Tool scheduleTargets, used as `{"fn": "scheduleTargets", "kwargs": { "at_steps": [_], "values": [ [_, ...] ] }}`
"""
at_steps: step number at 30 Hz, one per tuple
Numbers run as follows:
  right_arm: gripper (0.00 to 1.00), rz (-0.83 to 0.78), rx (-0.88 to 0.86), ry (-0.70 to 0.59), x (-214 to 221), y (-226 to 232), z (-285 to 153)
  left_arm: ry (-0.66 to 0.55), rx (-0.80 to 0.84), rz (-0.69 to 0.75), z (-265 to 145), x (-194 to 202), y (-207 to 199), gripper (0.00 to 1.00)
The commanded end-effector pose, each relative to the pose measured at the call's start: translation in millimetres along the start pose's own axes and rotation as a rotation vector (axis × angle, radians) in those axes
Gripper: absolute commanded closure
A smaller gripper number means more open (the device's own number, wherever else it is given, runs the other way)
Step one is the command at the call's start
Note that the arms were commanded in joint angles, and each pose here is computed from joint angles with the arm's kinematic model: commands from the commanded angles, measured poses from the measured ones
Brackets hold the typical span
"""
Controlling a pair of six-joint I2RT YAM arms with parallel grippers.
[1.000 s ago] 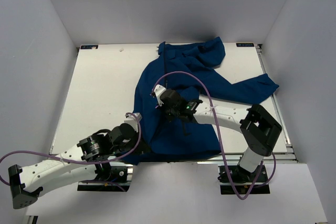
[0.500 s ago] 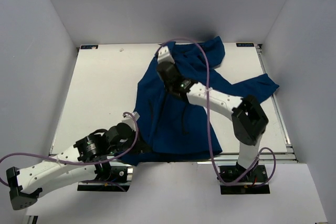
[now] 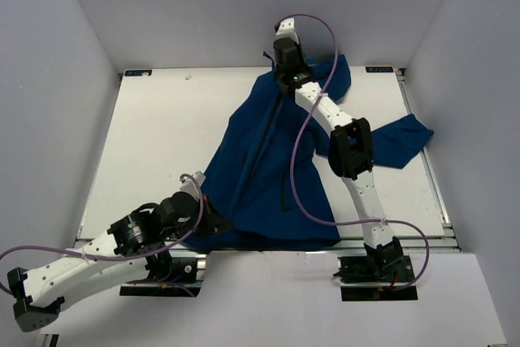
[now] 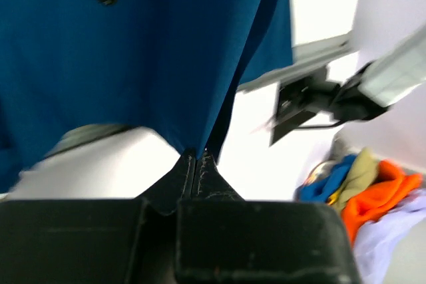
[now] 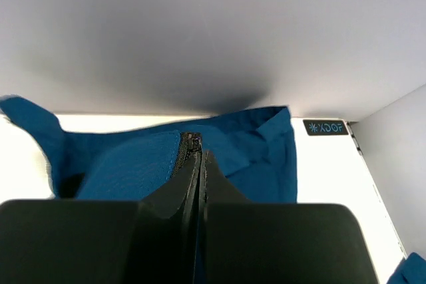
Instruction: Zip up the jacket
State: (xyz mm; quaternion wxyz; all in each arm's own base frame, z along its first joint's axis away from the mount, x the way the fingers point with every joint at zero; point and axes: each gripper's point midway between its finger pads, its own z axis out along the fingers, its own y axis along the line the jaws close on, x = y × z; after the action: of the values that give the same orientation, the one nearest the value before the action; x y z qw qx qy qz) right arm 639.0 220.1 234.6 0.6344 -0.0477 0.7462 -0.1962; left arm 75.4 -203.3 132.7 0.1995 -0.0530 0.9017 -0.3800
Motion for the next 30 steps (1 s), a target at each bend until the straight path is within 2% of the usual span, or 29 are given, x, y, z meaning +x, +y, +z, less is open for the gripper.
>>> {"fn": "scheduleTargets", "kwargs": {
  "at_steps": [1, 4, 5, 6, 7, 9, 10, 11, 12, 13, 14, 15, 17, 19, 20, 21, 22, 23, 24, 25, 26, 27, 28, 29, 30],
  "values": [
    [1.0, 0.193, 0.177, -0.208, -54, -102, 45, 0.28, -0.108, -0.027, -15, 57, 33, 1.0],
    [1.0, 0.254, 0.074, -0.171, -39, -97, 53, 0.28, -0.106, -0.022, -10, 56, 31, 1.0],
    [1.0, 0.219, 0.01, -0.129, -16, -81, 52, 0.271, -0.102, -0.018, -9, 54, 30, 1.0],
    [1.0, 0.191, -0.15, -0.153, -17, -54, 46, 0.264, -0.1, -0.01, -7, 52, 28, 1.0],
    [1.0, 0.211, -0.217, -0.203, -39, -55, 32, 0.254, -0.089, 0.021, -4, 49, 24, 1.0],
    [1.0, 0.224, -0.362, -0.2, -40, -34, 16, 0.226, -0.08, 0.05, -3, 40, 15, 0.97],
    [0.78, 0.258, -0.472, -0.187, -45, -21, 0, 0.223, -0.094, 0.079, 0, 38, 14, 0.61],
    [0.62, 0.264, -0.521, -0.185, -50, -17, -9, 0.21, -0.099, 0.096, 0, 33, 11, 0.4],
    [0.46, 0.276, -0.554, -0.177, -53, -16, -16, 0.169, -0.09, 0.115, -2, 22, 0, 0.13],
    [0.13, 0.326, -0.589, -0.175, -65, -20, -31, 0.157, -0.097, 0.152, -4, 17, -2, 0.02],
    [0.11, 0.339, -0.605, -0.168, -68, -23, -40, 0.145, -0.123, 0.17, -3, 12, -3, 0.02],
    [0.11, 0.352, -0.623, -0.169, -71, -26, -48, 0.065, -0.132, 0.183, -9, -8, -15, 0.02],
    [0.11, 0.375, -0.635, -0.163, -83, -43, -73, 0.012, -0.214, 0.193, -18, -23, -10, 0.02],
    [0.11, 0.411, -0.654, -0.155, -103, -63, -102, -0.108, -0.249, 0.197, -34, -51, -20, 0.02],
    [0.11, 0.449, -0.654, -0.042, -81, -64, -113, -0.154, -0.251, 0.197, -38, -61, -24, 0.02],
    [0.11, 0.467, -0.627, -0.001, -74, -72, -121, -0.2, -0.252, 0.199, -42, -71, -27, 0.02],
    [0.11, 0.49, -0.62, -0.025, -89, -94, -146, -0.304, -0.254, 0.201, -48, -92, -35, 0.02],
    [0.11, 0.485, -0.616, 0.063, -51, -91, -158, -0.36, -0.263, 0.204, -49, -103, -37, 0.02],
    [0.11, 0.543, -0.568, 0.046, -58, -118, -183, -0.41, -0.286, 0.205, -47, -114, -39, 0.02],
    [0.11, 0.57, -0.541, 0.077, -44, -126, -195, -0.517, -0.298, 0.218, -50, -137, -47, 0.02],
    [0.11, 0.574, -0.511, 0.166, 1, -124, -206, -0.561, -0.317, 0.235, -49, -147, -51, 0.02],
    [0.11, 0.613, -0.483, 0.202, 17, -131, -219, -0.604, -0.346, 0.234, -50, -162, -54, 0.02],
    [0.11, 0.649, -0.481, 0.155, 8, -152, -245, -0.604, -0.396, 0.287, -41, -174, -57, 0.02],
    [0.11, 0.664, -0.472, 0.163, 18, -159, -258, -0.624, -0.378, 0.286, -48, -190, -74, 0.02],
    [0.11, 0.669, -0.431, 0.219, 52, -161, -267, -0.647, -0.416, 0.256, -51, -213, -68, 0.02]
  ]
}}
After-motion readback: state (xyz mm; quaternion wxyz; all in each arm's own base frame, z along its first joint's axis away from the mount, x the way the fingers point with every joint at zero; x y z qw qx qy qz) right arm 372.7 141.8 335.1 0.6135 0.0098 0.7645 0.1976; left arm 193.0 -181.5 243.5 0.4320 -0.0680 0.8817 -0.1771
